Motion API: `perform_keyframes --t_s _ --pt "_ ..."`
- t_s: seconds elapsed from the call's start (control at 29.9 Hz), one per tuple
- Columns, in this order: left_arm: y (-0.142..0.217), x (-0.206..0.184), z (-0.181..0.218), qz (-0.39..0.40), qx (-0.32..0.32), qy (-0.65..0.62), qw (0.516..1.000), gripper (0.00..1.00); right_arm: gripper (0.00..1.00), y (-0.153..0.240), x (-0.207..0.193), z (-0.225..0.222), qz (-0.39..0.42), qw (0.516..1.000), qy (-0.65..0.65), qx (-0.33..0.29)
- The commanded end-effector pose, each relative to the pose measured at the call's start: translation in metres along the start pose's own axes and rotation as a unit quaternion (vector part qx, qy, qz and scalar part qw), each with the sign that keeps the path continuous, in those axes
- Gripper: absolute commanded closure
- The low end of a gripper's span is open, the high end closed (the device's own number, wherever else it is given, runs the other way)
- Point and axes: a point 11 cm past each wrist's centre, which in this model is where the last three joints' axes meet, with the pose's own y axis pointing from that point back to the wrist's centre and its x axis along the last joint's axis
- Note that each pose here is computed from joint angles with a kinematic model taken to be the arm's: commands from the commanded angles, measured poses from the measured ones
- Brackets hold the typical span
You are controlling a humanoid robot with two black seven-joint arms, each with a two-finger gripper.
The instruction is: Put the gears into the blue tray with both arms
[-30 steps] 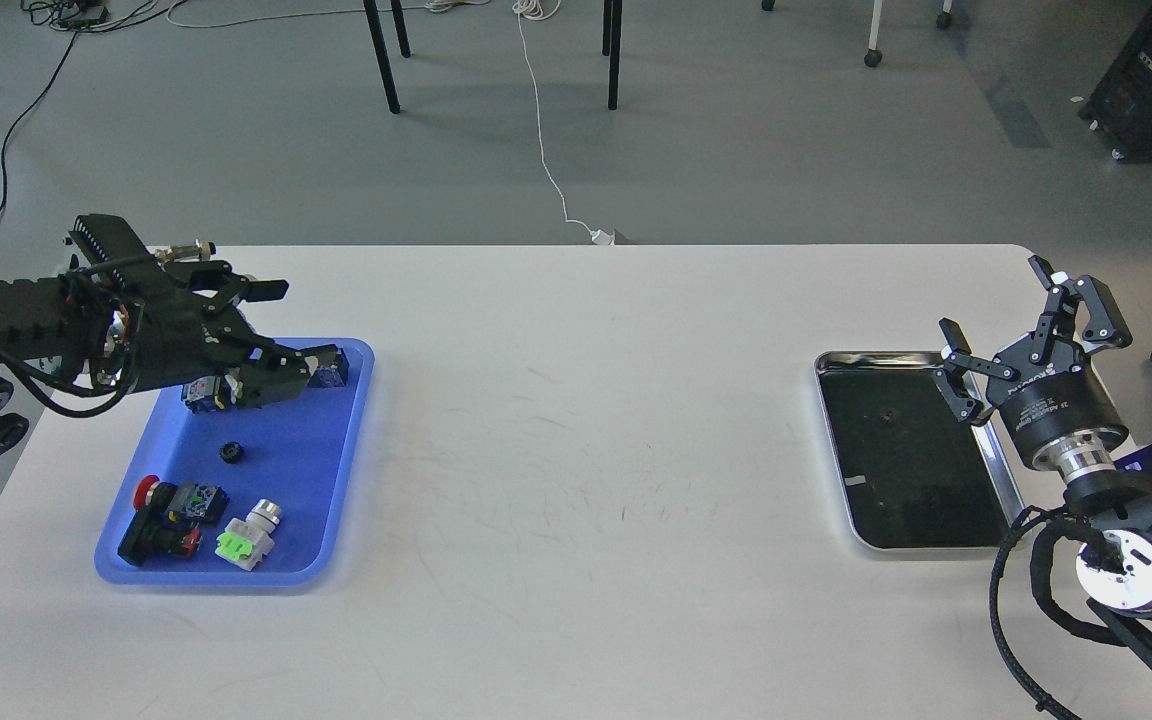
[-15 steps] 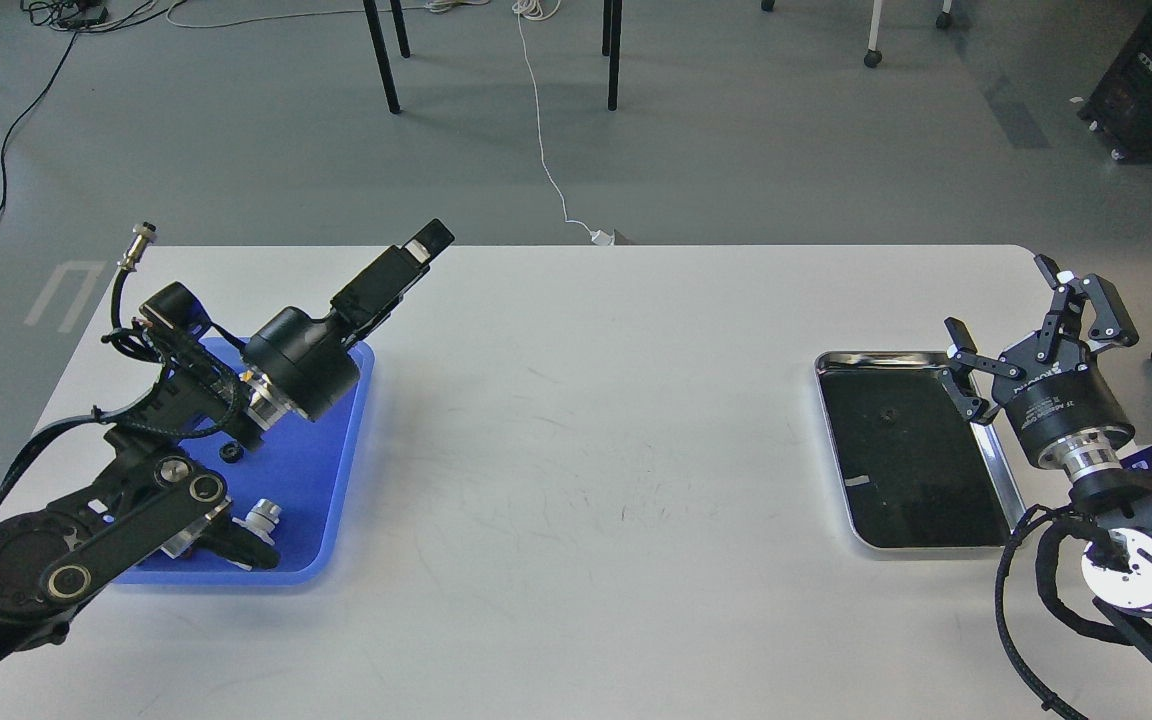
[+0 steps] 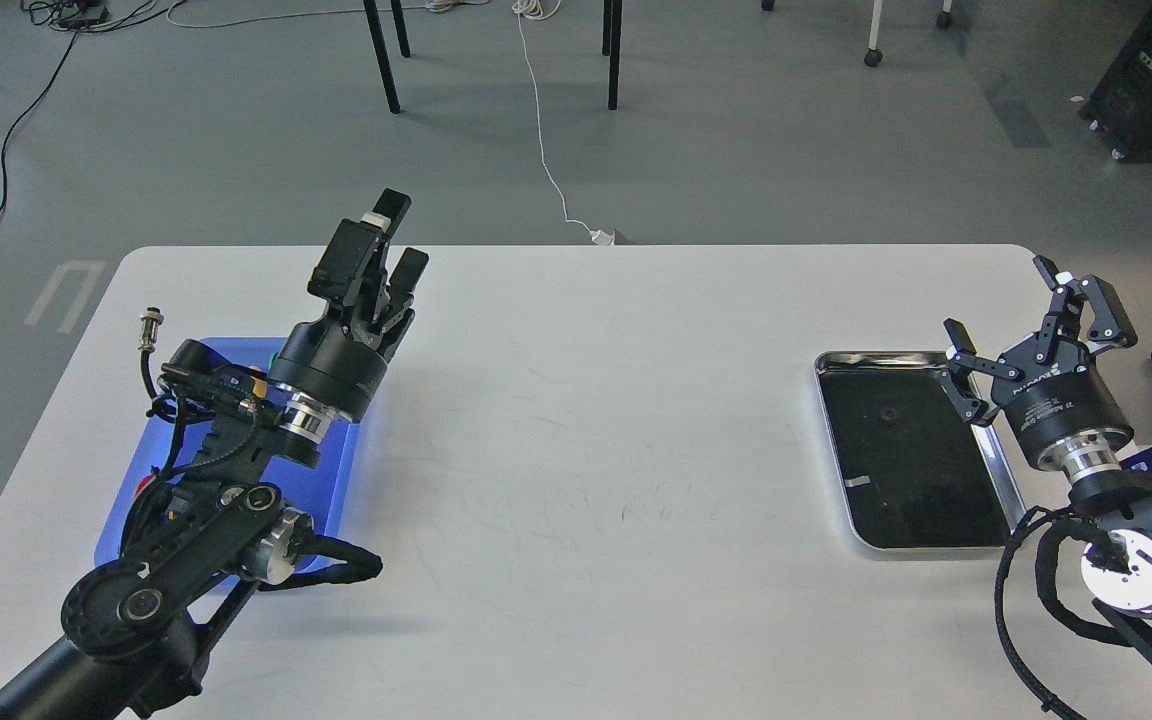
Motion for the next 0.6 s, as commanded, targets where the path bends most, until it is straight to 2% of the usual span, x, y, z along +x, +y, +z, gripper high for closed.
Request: perform_keyframes --t_s 0.0,0.33,0.57 --pt "-0.002 0.008 -0.006 0.025 0.032 0.064 0.997 0.02 0.01 0.000 0.000 0.000 0.000 1.000 0.000 0.000" --pt "0.001 0.022 -0.012 0.055 0.063 0.203 0.976 0.02 0.01 0.002 0.000 0.003 0.001 1.000 0.000 -0.004" --pt "0.001 0.011 -0.017 0.042 0.075 0.227 0.970 0.02 0.01 0.002 -0.002 0.007 -0.001 1.000 -0.005 -0.006"
